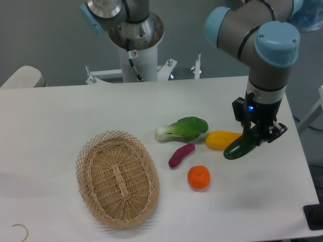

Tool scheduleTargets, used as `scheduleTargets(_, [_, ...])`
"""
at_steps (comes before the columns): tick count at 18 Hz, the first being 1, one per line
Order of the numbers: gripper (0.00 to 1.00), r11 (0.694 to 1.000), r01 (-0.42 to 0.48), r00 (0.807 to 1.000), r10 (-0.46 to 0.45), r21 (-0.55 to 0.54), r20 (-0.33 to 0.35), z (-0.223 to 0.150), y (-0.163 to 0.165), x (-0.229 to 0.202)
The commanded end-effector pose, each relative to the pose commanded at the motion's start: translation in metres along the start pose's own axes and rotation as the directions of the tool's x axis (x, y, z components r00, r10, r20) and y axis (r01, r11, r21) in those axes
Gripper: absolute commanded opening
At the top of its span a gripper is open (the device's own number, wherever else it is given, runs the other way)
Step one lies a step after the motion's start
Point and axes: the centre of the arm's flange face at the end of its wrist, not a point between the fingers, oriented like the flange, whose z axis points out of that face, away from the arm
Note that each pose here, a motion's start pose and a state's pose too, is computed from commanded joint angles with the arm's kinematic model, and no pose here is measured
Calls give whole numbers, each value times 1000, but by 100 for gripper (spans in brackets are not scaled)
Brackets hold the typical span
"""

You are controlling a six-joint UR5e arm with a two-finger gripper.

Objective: Place the cucumber in the basket
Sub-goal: 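Carry the held green cucumber with the gripper over the wicker basket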

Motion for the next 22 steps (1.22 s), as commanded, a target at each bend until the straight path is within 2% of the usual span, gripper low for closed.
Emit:
scheduleTargets(3, [38, 1000, 0, 1000, 0, 13, 4, -4, -2, 3])
scheduleTargets(5, [38, 999, 31, 1000, -31, 22, 0, -9, -9, 9])
scheduleTargets(11, [39, 994, 105, 995, -104, 42, -7, -20, -74, 35])
scheduleTargets(14, [39, 985, 167, 986, -166, 51, -30, -16, -125, 61])
scheduleTargets(18, [39, 963, 267, 961, -264, 33, -78, -2, -183, 107])
scheduleTargets(20, [39, 941, 338, 937, -333, 26, -104, 3, -207, 129])
scheduleTargets(22, [38, 906, 424, 900, -420, 9, -120, 8, -237, 150])
